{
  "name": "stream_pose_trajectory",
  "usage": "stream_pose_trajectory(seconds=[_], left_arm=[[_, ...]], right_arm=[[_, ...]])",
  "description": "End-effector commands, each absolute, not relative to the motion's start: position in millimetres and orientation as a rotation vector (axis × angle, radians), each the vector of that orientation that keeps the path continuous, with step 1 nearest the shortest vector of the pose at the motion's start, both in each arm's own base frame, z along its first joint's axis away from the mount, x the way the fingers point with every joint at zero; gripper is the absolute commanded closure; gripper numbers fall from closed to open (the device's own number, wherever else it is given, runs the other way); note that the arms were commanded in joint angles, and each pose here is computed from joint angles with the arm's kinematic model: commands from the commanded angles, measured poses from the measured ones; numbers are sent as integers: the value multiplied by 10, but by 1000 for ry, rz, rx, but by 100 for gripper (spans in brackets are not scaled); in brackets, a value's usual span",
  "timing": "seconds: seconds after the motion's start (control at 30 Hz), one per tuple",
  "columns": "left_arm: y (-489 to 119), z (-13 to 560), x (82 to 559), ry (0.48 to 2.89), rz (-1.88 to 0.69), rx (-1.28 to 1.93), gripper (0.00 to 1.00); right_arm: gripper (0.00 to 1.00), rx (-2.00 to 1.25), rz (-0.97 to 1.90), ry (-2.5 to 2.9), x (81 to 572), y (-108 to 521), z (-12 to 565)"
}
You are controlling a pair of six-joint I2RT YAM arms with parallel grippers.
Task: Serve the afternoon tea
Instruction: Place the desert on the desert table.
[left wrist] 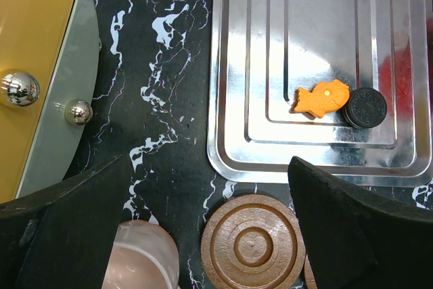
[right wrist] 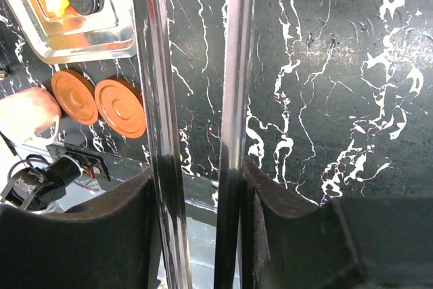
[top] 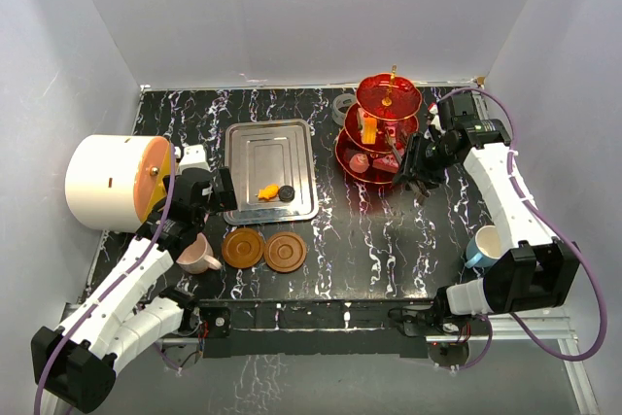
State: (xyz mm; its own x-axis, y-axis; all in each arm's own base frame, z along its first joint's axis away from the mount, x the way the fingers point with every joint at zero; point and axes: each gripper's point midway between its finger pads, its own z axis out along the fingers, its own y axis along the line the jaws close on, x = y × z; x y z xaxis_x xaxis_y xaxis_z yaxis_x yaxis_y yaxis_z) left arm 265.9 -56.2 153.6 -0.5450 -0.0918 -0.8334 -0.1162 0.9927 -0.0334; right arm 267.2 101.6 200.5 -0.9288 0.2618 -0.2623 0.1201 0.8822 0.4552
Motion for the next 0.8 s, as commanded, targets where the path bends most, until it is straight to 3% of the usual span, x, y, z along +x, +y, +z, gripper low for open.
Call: stream_pose_trajectory(seconds=[0.0,0.33,0.77], left_arm=[[-537,1589,2670,2141,48,-149,1],[-547,1600,2671,2139,40,-149,1],[-481,1650,2665,2121,71,-175,1]], right_arm=[[62,249,649,2638,2844,1024,2164],[62,219,701,2598,2639,1068,2427],[63,9,980,2541,2166,1347,2554]])
